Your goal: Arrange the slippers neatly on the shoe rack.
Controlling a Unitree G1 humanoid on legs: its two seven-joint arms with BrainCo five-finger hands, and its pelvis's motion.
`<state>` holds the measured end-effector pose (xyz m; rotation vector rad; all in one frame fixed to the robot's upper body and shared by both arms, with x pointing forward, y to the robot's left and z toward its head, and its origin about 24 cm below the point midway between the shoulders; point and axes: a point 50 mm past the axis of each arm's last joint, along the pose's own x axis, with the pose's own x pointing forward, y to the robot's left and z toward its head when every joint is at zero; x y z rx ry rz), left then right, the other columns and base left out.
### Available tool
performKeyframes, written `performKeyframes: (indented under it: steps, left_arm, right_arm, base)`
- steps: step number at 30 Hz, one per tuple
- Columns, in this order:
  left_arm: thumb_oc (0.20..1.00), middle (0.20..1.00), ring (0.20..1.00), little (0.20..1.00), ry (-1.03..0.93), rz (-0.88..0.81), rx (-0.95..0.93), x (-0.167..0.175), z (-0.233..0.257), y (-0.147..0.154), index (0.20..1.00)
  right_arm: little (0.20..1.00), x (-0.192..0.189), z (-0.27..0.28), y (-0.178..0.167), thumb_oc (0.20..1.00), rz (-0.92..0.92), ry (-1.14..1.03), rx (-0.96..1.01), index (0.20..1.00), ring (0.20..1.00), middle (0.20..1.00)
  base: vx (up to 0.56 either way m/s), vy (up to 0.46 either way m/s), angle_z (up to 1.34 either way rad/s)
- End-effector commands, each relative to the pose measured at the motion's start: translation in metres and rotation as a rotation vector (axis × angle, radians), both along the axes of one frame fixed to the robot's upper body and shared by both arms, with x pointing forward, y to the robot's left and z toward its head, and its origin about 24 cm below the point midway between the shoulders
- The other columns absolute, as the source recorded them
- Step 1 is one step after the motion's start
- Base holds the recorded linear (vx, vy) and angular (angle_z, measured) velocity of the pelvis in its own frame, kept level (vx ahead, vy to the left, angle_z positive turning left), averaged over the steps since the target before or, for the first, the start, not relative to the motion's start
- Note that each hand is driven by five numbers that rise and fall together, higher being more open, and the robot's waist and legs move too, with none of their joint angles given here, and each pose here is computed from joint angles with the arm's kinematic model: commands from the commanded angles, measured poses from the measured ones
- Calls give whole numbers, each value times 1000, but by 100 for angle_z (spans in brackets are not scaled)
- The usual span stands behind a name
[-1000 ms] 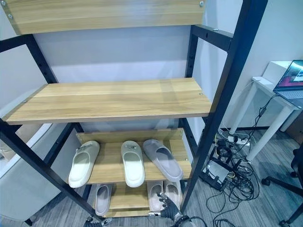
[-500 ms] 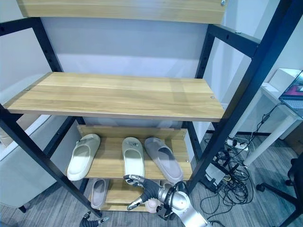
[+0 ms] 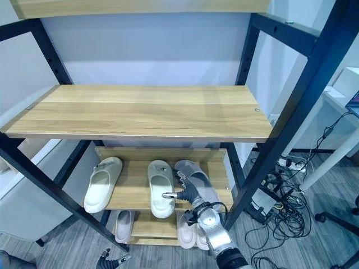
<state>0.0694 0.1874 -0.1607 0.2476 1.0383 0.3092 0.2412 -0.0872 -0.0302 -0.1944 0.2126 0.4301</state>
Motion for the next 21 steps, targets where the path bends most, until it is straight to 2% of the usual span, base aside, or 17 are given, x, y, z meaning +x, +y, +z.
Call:
performKeyframes:
  steps: [1, 11, 21]
  left_arm:
    - [1000, 1000, 1000, 1000, 110, -64, -3, -26, -8, -5, 1000]
    - [1000, 1000, 1000, 1000, 69, -56, -28, -18, -6, -13, 1000]
    - [1000, 1000, 1000, 1000, 67, -62, -29, -19, -7, -16, 1000]
  right_arm:
    - [1000, 13, 22, 3, 1000, -32, -93, 61, 1000, 1000, 1000]
    - [1000, -19, 5, 34, 1000, -39, 38, 124, 1000, 1000, 1000]
    - [1000, -20, 5, 60, 1000, -10, 80, 181, 1000, 1000, 1000]
  base:
    - [10, 28, 5]
    - [16, 38, 6]
    - [5, 6, 0]
